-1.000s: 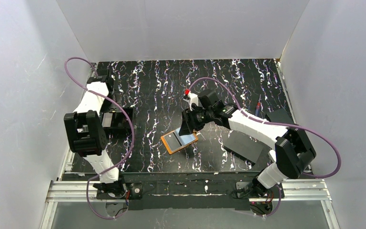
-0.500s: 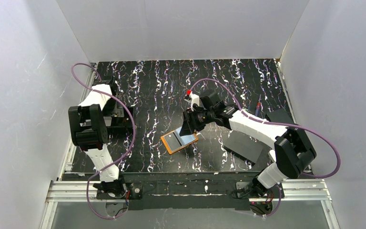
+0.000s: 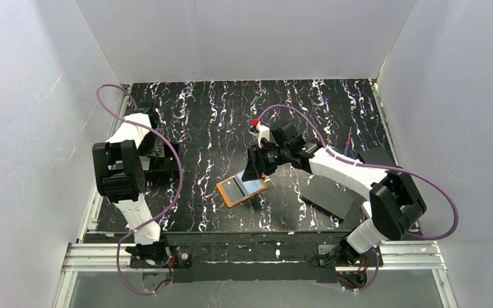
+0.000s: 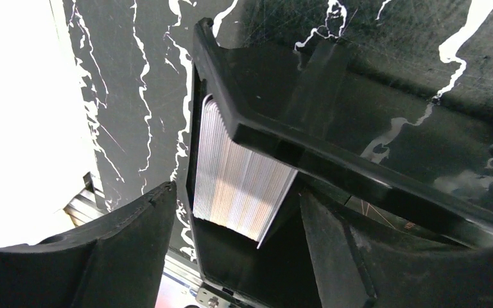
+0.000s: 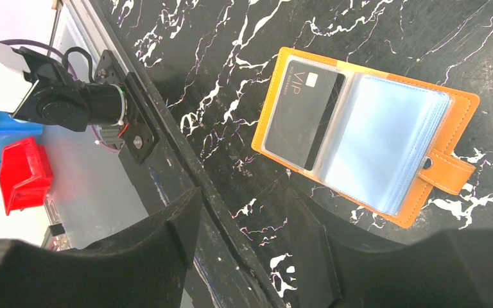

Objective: Put the credit cards into the card holder
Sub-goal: Pick up the credit card from the storage box.

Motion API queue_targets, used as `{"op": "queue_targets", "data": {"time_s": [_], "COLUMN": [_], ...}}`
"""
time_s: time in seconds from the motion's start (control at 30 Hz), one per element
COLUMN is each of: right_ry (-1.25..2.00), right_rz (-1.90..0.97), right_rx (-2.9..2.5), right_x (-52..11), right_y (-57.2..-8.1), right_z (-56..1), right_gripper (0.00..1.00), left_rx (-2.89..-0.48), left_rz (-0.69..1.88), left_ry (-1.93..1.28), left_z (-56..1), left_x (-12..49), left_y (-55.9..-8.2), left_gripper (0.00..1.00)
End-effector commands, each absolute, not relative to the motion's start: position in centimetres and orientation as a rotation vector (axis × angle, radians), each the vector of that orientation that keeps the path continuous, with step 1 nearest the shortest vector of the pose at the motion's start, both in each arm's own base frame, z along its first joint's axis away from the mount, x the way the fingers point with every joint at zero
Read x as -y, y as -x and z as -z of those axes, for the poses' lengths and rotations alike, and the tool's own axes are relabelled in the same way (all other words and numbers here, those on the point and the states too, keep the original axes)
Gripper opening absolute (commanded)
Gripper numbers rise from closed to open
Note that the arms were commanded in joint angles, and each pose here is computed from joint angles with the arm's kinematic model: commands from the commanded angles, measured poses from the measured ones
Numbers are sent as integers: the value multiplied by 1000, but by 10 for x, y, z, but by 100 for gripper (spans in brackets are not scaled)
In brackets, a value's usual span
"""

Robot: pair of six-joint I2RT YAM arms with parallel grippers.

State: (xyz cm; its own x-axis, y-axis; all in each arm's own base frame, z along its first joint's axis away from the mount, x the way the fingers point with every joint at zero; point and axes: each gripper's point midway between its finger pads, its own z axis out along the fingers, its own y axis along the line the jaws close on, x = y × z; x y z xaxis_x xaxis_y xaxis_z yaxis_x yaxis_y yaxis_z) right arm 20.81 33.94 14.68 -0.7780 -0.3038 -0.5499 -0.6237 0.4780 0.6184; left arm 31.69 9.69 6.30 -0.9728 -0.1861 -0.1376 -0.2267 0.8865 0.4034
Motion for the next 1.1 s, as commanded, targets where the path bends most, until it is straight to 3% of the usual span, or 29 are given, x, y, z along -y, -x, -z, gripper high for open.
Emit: {"op": "queue_targets", "data": {"time_s": [0.0,0.33,1.07], "right_ry": [779,774,774], "right_rz": [-1249,-1259,-1285], "right_rx": [-2296,-2301,-2310], "right_x": [-341,-340,-343], "right_y": [-209,-208,-207], "right_z": [-164,-163,-160], "right_gripper": [59,59,59], "left_rx": [-2945,-2925,-2906], "left_rz": [-718,-702,-739], "left_ry": [329,335,319], "left_z": [-70,-77,-87], "left_x": [-104,-103,-100], "left_y": [-310,-309,-309], "left_gripper": [65,45,32]}}
